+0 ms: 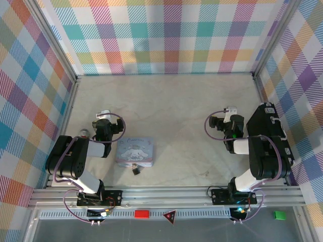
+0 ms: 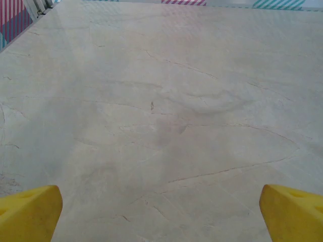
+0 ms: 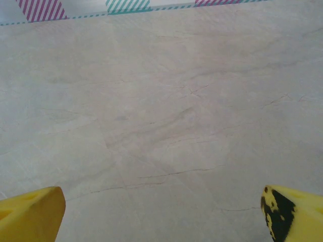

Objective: Unlock the padlock with the key

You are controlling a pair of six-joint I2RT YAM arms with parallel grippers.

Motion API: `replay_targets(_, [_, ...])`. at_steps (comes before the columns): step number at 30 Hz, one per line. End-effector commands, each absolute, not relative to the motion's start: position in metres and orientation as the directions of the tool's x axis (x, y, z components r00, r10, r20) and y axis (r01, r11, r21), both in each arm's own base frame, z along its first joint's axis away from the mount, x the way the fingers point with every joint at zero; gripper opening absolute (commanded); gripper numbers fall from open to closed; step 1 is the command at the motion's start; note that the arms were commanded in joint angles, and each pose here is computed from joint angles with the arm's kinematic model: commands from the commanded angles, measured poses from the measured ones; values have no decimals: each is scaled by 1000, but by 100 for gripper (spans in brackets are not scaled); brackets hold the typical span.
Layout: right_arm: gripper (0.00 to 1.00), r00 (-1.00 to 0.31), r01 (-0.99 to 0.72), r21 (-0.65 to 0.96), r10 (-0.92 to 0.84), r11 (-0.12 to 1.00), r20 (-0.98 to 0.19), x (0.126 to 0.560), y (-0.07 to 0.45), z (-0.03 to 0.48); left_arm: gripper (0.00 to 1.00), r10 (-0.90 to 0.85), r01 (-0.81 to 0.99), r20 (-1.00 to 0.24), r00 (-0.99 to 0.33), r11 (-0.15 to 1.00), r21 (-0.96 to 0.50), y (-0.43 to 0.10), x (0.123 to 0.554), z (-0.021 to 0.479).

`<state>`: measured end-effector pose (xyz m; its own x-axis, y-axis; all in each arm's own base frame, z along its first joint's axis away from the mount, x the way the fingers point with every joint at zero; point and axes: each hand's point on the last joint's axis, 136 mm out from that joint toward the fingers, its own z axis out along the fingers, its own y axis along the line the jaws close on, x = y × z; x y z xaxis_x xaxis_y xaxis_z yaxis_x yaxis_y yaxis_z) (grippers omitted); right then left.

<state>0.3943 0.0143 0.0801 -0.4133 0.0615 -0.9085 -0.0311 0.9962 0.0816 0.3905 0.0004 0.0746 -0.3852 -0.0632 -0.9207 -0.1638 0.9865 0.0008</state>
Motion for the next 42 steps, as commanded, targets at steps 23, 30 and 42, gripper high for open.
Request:
replay_targets(23, [99, -386, -65, 77, 46, 995, -921, 399, 18, 92, 100, -74, -165, -931, -358, 986, -15, 1, 397, 84])
replay_targets(30, [99, -385, -65, 78, 47, 995, -922, 399, 18, 92, 100, -75, -165, -931, -356, 986, -16, 1, 397, 85])
replay_targets(42, [99, -366, -170, 48, -18, 984, -931, 388, 39, 116, 100, -43, -177, -950, -310, 984, 13, -1, 383, 123])
